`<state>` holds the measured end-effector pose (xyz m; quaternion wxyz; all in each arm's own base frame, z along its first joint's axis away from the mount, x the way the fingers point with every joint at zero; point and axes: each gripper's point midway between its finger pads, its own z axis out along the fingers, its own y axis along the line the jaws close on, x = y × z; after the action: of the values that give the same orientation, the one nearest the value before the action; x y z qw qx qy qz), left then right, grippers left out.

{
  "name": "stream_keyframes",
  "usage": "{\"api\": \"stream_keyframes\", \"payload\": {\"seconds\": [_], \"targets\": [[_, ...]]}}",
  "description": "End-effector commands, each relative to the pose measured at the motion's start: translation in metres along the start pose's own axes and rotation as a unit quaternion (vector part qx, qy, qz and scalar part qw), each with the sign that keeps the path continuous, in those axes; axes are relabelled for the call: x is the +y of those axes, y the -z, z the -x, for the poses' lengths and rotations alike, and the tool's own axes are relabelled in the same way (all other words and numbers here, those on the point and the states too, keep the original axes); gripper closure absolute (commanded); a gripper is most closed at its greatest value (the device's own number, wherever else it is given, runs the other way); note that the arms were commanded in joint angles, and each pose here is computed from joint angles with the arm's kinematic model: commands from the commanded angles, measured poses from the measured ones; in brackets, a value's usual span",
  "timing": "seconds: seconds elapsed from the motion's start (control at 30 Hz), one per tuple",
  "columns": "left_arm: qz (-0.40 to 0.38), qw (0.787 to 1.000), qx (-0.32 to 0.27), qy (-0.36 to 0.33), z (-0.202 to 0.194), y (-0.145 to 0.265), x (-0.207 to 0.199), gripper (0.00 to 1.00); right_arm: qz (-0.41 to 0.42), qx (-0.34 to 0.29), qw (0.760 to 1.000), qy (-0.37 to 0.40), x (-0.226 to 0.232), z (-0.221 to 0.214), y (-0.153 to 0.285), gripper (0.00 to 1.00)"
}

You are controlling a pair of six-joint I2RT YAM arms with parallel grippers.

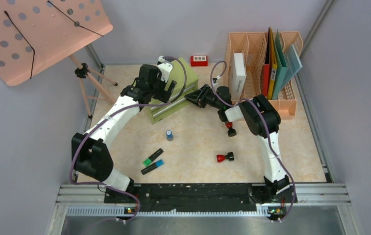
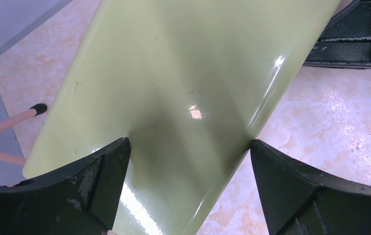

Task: Organize the desk
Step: Open the drawer in the storage box.

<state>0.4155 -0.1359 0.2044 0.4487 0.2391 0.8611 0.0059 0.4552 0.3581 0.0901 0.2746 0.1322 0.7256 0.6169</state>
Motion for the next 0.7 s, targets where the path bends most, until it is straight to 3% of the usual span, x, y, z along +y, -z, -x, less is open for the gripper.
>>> {"api": "stream_keyframes", "payload": {"seconds": [0.0,0.33,0.67], "targets": [[-0.028,0.991,0.13,0.025,-0.0761,-0.0124,-0.0148,0.04,-0.014,-0.024,1.0,-0.003,-0.0241,0.0222,-0.0014,0.66],[-0.032,0.99,0.135,0.029,-0.0774,-0.0151,-0.0171,0.04,-0.001,-0.037,0.999,-0.021,-0.0229,0.0242,-0.0017,0.67],[-0.034,0.99,0.136,0.031,-0.0785,-0.0142,-0.0183,0.04,0.0,-0.041,0.999,-0.027,-0.025,0.018,-0.0025,0.74]]}}
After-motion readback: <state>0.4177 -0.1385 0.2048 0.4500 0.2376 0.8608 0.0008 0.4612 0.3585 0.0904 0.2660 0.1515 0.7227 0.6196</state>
